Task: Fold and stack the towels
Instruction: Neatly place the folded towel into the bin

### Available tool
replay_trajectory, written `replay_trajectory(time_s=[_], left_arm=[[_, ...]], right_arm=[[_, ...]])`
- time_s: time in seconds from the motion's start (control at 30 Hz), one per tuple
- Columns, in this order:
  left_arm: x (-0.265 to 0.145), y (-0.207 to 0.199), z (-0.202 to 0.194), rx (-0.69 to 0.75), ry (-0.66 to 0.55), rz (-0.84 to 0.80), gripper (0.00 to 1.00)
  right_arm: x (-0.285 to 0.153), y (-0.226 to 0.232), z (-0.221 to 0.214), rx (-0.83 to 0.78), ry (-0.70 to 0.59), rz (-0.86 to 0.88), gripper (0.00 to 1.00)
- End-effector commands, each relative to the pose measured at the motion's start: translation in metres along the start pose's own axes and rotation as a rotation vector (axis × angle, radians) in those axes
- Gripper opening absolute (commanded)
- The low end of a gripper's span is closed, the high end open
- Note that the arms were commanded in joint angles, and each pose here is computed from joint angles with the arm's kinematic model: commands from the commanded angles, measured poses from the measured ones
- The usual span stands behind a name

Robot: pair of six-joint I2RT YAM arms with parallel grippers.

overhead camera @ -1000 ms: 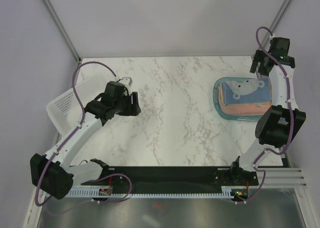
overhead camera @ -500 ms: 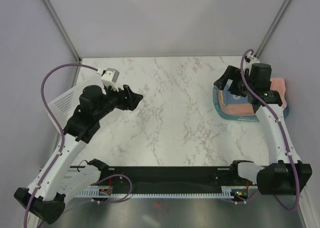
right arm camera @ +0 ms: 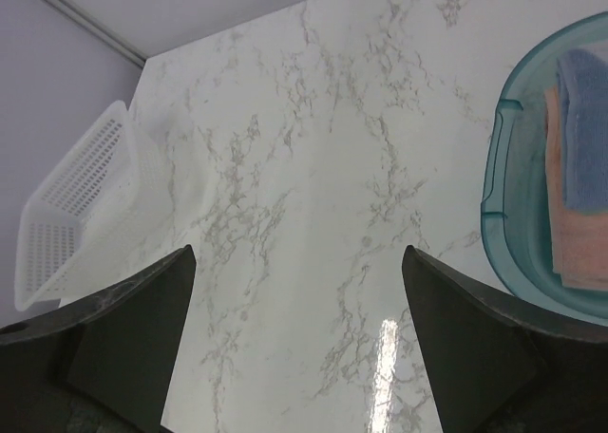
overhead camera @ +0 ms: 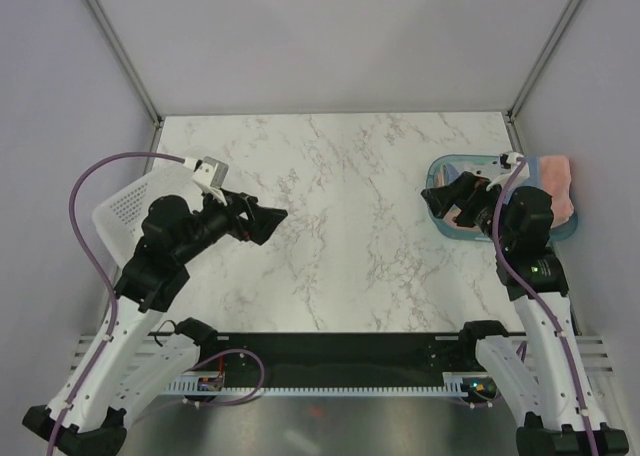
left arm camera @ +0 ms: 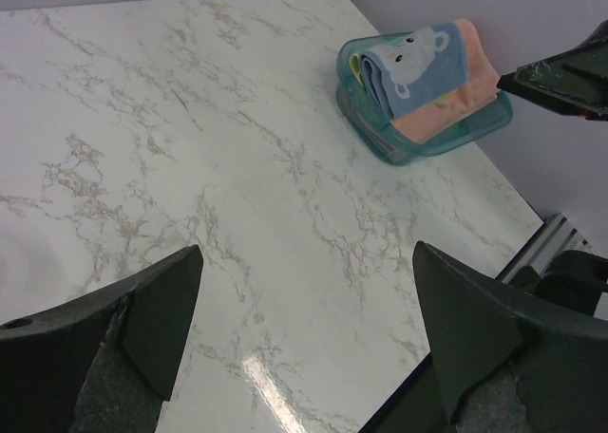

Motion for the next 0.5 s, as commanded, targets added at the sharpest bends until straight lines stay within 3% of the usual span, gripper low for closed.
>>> replay_trajectory(time_s=[0.0, 0.47], left_arm=[[-0.008, -0.010, 0.006, 0.001, -0.049, -0.072, 1.00], [-0.019, -0.013, 0.012, 0.010, -0.083, -0.061, 1.00]], right_arm=[[-0.003, 0.007, 0.015, -0.022, -0.089, 0.008, 0.98], [-0.008, 0.020, 0.026, -0.055, -0.085, 0.060, 0.98]])
Point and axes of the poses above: each gripper's point midway between its finger pads, its own x axis out along the fingers, its own y axis along the line the jaws close on, z = x × y, the point moved 8 cm from there along -x, back along the fingers, and after that the axes turned 3 degrees about x, right-handed, at the moved point
